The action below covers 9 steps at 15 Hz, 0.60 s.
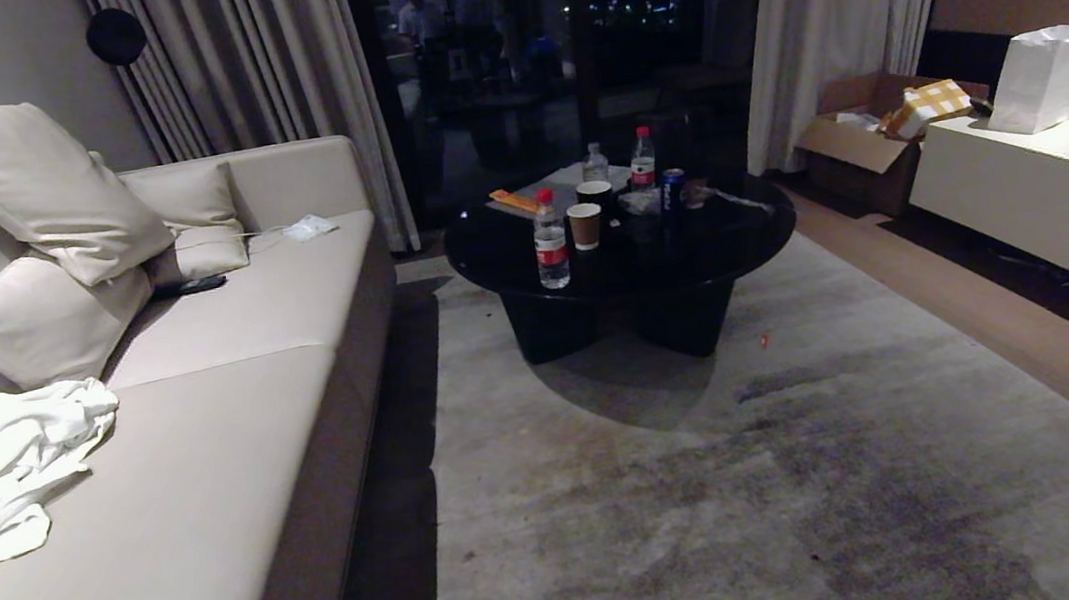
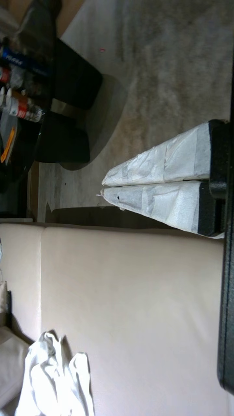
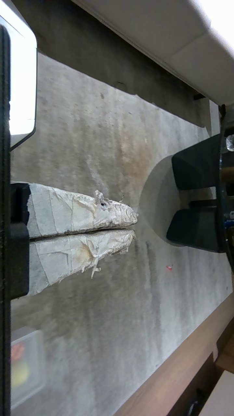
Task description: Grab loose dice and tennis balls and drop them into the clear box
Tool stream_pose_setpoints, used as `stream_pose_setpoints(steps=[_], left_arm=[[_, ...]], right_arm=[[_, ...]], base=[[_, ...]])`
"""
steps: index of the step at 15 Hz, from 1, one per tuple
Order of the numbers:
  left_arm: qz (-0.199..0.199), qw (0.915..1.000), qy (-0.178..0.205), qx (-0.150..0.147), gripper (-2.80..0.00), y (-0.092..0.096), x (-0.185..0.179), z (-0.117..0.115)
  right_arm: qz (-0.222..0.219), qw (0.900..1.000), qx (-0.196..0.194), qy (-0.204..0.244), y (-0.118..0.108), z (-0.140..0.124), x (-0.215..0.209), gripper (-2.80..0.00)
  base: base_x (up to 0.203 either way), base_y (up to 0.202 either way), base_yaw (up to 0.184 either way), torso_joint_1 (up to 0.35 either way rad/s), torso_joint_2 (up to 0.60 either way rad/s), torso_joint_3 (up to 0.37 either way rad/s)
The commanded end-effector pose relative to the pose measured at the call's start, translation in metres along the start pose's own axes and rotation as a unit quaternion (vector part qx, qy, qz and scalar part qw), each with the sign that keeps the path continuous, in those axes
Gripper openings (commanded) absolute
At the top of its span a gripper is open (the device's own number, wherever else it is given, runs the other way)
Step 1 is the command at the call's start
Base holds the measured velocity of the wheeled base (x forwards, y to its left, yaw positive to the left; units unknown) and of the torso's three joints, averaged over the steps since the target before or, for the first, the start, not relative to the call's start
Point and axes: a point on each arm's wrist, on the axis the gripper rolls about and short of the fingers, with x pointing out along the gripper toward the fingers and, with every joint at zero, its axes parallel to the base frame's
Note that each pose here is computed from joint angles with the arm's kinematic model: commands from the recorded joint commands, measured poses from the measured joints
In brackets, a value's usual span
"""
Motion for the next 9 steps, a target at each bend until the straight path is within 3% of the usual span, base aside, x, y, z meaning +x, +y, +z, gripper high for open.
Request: stream_pose_setpoints(steps=[1, 9], left_arm=[[-0.003, 0.9999, 0.002, 0.01, -2.8, -0.0001, 0.0002, -0.0004], [-0.003, 1.0, 0.002, 0.005, -2.8, -0.0001, 0.0002, -0.0004]], right_arm=[[0.0, 1.0, 0.0, 0.001, 0.0, 0.0, 0.0001, -2.8], [0.001, 1.0, 0.0, 0.001, 0.0, 0.0, 0.0001, -2.8]], base=[[-0.18, 0.0, 0.001, -0.001, 0.01, 0.005], [-0.184, 0.0, 0.0, 0.0, 0.0, 0.001]])
